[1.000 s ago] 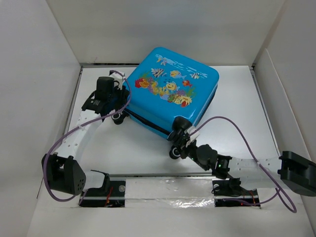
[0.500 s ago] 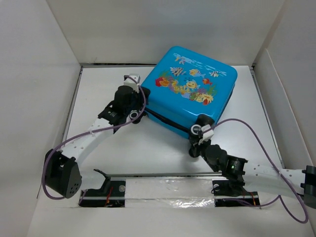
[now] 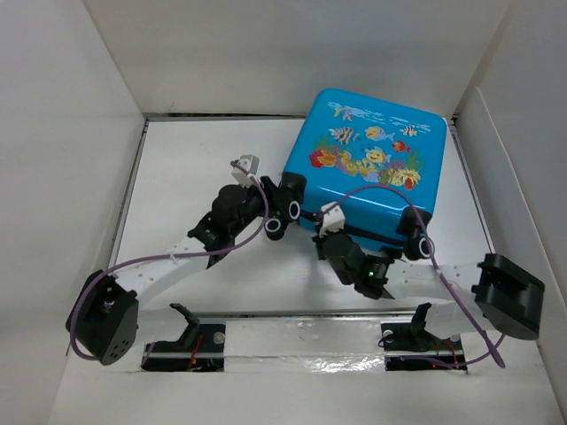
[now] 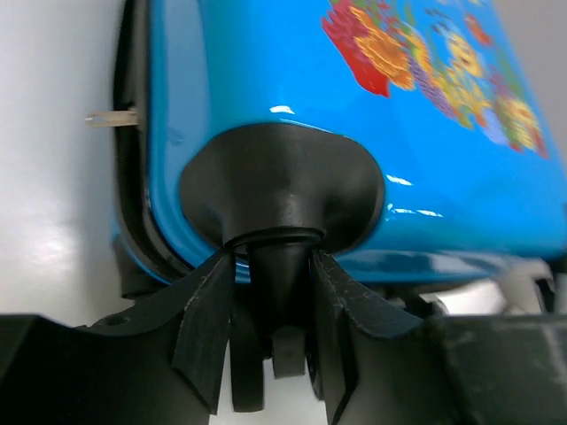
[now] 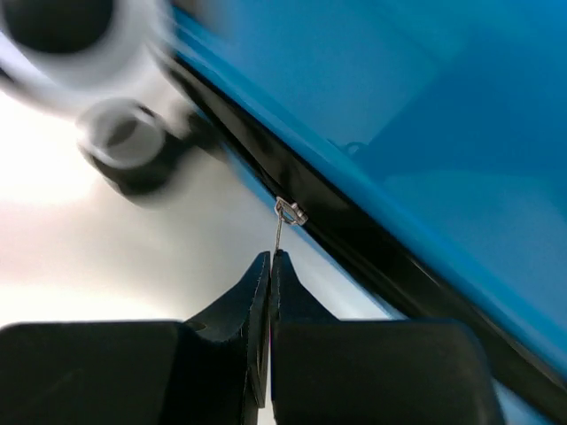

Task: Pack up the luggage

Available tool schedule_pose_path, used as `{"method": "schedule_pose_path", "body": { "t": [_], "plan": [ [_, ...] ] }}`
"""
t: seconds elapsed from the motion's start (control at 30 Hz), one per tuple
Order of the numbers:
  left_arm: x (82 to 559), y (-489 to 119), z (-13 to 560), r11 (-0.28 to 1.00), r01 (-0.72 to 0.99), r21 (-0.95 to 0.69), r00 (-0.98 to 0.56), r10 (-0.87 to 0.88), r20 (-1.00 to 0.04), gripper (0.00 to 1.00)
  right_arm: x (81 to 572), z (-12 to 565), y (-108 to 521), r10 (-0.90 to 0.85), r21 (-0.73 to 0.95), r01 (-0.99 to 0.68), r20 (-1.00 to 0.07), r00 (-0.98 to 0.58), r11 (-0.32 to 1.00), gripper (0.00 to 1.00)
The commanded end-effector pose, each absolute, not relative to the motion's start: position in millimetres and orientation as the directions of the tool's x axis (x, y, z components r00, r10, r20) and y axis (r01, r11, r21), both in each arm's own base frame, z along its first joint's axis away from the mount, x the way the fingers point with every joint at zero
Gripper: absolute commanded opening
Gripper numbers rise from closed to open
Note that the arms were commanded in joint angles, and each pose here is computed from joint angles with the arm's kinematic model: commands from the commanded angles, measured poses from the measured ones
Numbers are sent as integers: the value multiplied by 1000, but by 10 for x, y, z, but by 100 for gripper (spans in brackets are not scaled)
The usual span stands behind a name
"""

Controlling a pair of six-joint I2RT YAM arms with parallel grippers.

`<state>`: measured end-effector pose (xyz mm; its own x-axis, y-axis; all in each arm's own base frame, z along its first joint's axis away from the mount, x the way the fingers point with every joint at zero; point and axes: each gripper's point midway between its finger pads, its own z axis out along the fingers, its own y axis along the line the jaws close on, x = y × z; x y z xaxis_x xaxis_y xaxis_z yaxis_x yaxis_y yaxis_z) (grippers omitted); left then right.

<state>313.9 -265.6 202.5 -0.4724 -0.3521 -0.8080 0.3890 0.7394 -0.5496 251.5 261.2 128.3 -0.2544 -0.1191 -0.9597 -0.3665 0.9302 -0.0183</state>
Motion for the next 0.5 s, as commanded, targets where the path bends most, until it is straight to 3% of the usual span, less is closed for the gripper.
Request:
{"method": "schedule_pose_path", "body": {
  "t": [0.0,0.23,0.47],
  "plan": [
    [2257,-3099,2025,447,537,-715,-693,-249,-676,0,2196,2098,3812,50,165,-729,-983,-177,664,0],
    [2087,-2829,2076,460,546,-700,-681,-242,-691,0,1824,2086,4486,3,138,-919,-989,-148,369,0],
    [1893,-2619,2106,436,527,-730,-685,-291,-668,0,1597,2033,4828,92,138,-984,-988,-128,116,0]
  ]
}}
